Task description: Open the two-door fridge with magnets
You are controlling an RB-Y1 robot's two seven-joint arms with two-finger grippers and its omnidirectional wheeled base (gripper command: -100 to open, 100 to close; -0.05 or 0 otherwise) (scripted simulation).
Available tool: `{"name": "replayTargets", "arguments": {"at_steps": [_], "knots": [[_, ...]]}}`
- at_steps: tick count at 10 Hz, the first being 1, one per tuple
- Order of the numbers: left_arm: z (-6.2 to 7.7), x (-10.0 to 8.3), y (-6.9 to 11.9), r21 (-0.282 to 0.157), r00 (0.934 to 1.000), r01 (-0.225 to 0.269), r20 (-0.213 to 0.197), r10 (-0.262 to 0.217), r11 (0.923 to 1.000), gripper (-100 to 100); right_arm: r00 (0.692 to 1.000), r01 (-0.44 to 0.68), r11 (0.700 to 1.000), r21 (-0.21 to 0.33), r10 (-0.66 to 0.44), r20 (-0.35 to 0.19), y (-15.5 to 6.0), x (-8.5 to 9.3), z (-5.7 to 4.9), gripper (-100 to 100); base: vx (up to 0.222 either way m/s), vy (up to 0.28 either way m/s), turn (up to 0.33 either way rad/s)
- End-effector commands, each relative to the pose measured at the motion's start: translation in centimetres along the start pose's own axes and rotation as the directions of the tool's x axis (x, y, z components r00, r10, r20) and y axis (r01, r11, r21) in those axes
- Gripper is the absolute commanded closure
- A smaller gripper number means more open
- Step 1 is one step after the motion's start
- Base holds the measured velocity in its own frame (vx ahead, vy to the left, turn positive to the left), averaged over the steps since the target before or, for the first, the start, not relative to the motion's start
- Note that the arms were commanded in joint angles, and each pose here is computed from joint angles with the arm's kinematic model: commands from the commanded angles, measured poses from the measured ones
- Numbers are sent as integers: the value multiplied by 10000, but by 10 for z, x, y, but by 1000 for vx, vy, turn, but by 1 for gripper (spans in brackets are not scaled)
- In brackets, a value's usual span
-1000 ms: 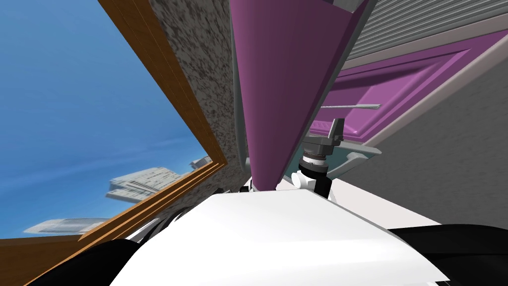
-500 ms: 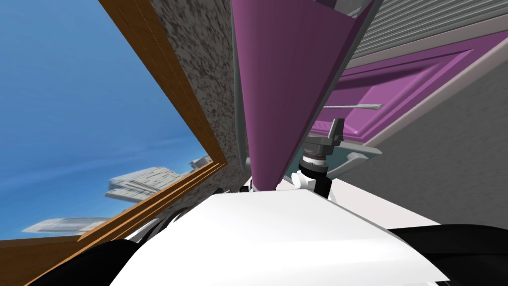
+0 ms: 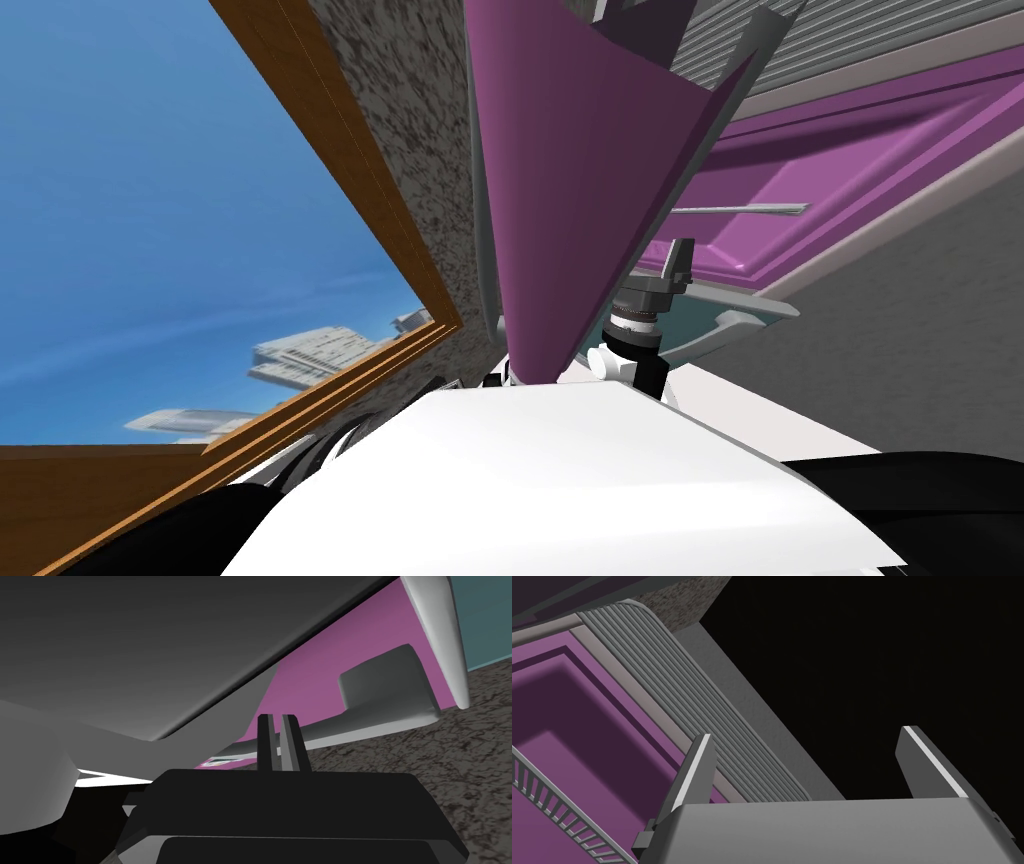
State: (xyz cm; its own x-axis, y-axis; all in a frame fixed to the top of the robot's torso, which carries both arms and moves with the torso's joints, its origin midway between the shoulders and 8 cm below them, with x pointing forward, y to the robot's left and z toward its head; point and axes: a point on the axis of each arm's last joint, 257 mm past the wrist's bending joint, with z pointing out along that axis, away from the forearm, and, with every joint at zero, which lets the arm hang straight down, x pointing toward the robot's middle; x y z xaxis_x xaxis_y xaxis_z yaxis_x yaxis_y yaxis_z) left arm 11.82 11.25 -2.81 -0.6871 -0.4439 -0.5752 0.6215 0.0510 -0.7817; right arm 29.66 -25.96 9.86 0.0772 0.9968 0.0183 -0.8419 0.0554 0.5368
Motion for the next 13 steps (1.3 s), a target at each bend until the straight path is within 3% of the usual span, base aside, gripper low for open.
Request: {"name": "replayTargets", "arguments": {"at_steps": [1,5,9,10,11,13], "knots": [[0,-8,-14,422,9999,88,-109,-83,9991,-100,10000,0,10000,0,0,0,0,0,0,0,12,-2,49],[-1,-15,-22,655,9994,207,-283,-188,9976,-100,10000,0,10000,0,0,0,0,0,0,0,12,-6,80],[-1,-29,-41,1185,9969,502,-666,-425,9917,-100,10000,0,10000,0,0,0,0,0,0,0,18,-5,136],[-3,-30,-31,826,9977,433,-554,-388,9956,-100,10000,0,10000,0,0,0,0,0,0,0,-70,35,26],[-4,-31,-29,747,9977,449,-533,-409,9962,0,10000,-1,10000,-2,1,-1,0,0,0,0,-114,53,-9],[-5,-31,-27,699,9978,448,-521,-412,9965,0,10000,-1,10000,-1,1,-1,0,0,0,0,-86,42,-3]]}}
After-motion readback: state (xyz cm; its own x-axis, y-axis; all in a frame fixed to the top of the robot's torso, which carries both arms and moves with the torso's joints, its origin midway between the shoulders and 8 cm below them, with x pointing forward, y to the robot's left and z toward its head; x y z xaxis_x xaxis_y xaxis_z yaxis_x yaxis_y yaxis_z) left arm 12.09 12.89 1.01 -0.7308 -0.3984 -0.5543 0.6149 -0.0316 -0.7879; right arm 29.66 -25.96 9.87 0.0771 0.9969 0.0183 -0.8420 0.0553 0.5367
